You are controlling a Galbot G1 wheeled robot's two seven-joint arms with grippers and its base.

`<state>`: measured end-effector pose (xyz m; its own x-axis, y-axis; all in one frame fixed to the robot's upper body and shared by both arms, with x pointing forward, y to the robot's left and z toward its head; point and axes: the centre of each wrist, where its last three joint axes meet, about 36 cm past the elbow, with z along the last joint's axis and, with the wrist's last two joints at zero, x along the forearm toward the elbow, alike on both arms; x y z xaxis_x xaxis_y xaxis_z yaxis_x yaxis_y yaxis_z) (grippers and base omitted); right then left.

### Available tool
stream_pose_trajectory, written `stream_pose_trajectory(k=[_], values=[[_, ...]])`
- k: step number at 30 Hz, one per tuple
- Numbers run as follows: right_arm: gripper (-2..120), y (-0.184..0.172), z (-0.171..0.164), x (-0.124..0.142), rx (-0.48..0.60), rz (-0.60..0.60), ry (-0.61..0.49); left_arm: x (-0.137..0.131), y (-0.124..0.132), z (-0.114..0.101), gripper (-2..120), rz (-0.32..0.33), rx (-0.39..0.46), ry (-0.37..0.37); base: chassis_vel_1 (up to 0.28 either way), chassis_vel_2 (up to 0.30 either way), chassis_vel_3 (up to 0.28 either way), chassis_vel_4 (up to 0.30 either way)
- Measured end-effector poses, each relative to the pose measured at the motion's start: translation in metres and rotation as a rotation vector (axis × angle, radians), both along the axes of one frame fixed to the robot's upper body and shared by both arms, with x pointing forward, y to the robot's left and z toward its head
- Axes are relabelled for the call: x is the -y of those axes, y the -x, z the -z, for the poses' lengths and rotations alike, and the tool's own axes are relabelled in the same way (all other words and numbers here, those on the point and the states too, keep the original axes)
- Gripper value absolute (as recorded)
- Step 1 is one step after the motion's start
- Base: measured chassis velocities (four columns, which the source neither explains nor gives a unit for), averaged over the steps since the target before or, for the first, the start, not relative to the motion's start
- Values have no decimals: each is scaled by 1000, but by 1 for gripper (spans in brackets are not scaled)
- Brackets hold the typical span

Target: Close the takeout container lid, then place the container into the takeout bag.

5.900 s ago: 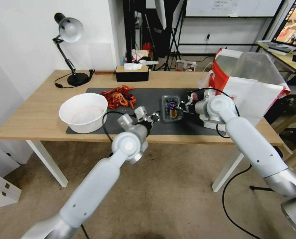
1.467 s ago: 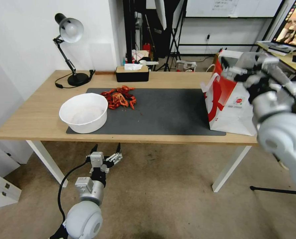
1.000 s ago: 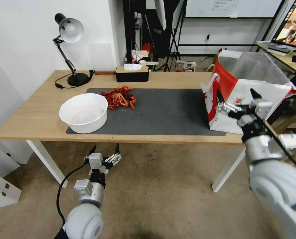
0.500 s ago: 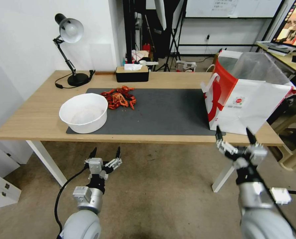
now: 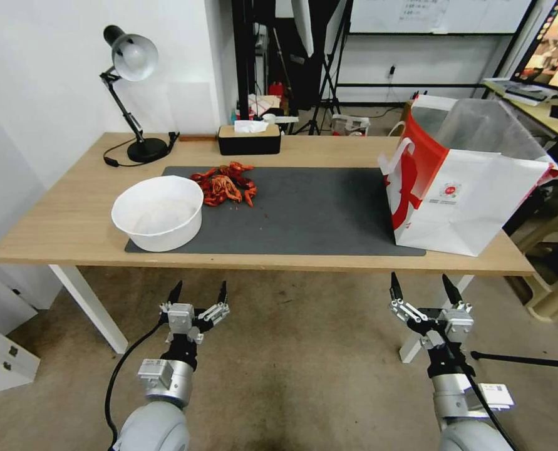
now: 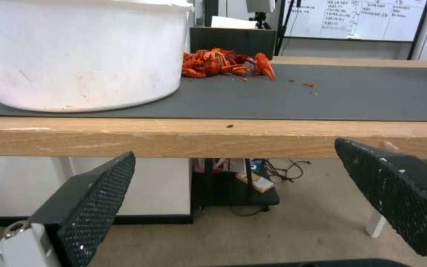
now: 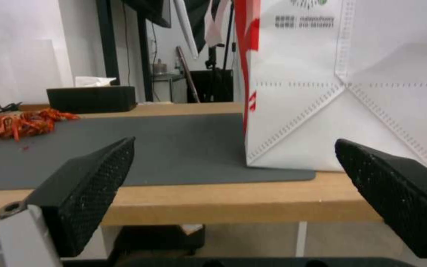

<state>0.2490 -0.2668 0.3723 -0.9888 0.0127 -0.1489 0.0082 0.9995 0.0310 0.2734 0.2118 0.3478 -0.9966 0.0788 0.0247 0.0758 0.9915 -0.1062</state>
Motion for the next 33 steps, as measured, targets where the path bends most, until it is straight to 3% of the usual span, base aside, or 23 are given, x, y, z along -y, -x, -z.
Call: stream_pose_trajectory(k=[8, 33], values=[[100, -4, 18, 6, 1, -11, -4, 0, 0, 4, 100, 0, 1, -1, 0, 0, 0, 0], [100, -7, 17, 6, -2, -14, -9, 0, -1, 4, 100, -2, 5, -7, 0, 0, 0, 0]])
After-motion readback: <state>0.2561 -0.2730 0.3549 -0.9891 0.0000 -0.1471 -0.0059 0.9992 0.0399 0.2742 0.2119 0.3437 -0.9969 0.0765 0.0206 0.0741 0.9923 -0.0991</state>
